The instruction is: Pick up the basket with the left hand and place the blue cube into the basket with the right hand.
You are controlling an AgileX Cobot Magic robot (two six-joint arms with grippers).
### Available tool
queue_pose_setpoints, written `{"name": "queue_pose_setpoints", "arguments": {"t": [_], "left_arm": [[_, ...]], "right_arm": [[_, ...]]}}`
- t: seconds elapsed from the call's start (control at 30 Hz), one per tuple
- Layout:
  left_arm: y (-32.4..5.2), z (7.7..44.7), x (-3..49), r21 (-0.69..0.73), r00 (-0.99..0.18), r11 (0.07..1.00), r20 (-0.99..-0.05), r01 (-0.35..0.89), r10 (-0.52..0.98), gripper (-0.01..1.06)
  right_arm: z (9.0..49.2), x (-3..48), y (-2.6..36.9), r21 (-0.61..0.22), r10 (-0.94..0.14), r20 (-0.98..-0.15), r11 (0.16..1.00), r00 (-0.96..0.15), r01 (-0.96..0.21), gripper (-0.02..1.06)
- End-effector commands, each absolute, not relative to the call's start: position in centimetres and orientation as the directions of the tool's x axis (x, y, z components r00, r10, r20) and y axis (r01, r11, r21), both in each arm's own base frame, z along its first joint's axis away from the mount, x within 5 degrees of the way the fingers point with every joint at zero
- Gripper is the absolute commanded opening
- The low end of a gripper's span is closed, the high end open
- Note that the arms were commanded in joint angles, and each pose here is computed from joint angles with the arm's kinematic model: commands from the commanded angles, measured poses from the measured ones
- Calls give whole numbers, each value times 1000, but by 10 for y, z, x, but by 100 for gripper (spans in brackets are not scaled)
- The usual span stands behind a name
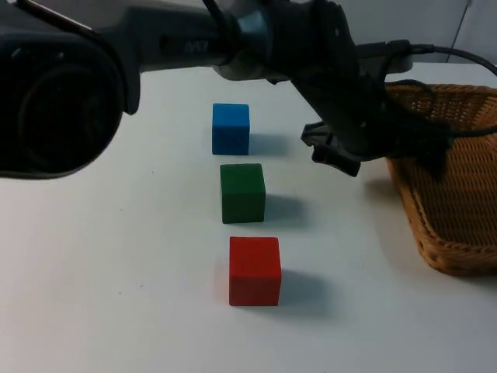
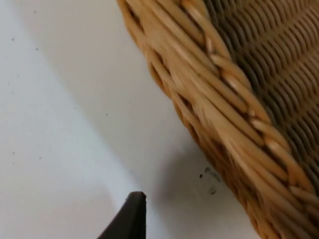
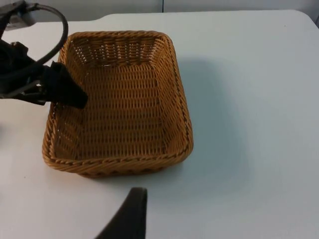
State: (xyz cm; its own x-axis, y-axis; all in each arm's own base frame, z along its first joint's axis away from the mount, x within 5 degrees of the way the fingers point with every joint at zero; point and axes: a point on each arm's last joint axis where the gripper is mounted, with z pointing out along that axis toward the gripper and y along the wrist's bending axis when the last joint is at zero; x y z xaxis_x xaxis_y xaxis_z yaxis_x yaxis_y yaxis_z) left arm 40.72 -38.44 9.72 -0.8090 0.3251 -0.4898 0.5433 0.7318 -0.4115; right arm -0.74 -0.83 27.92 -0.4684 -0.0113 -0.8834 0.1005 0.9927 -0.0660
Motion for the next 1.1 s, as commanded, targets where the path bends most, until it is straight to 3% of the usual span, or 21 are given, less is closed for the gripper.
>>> {"name": "queue_pose_setpoints", "arguments": {"t": [0.0, 0.5, 0.67, 0.8, 0.83, 1.0, 1.03, 1.07], "left_arm": [[-390, 98, 405, -412, -803, 728, -505, 547, 317, 105], [-393, 79, 402, -411, -810, 735, -489, 540, 322, 104], [-399, 72, 396, -405, -806, 730, -485, 551, 339, 97], [-403, 73, 393, -417, -816, 735, -480, 535, 322, 75], [-403, 73, 393, -417, -816, 735, -480, 535, 322, 75], [-404, 73, 394, -430, -827, 743, -480, 513, 294, 34], [-404, 73, 394, -430, -827, 743, -480, 513, 294, 34], [-404, 74, 394, -436, -829, 742, -481, 509, 286, 27]], "right_arm": [[278, -7, -8, -66, -14, -886, 993, -464, 97, 104], [278, -7, -8, -66, -14, -886, 993, -464, 97, 104], [278, -7, -8, -66, -14, -886, 993, -464, 97, 104], [278, -7, -8, -66, -14, -886, 993, -464, 97, 104], [278, -7, -8, -66, -14, -886, 993, -464, 97, 104], [278, -7, -8, -66, -14, -886, 993, -464, 97, 104], [278, -7, -8, -66, -14, -886, 993, -464, 97, 104], [278, -7, -8, -66, -14, -886, 993, -464, 97, 104]]}}
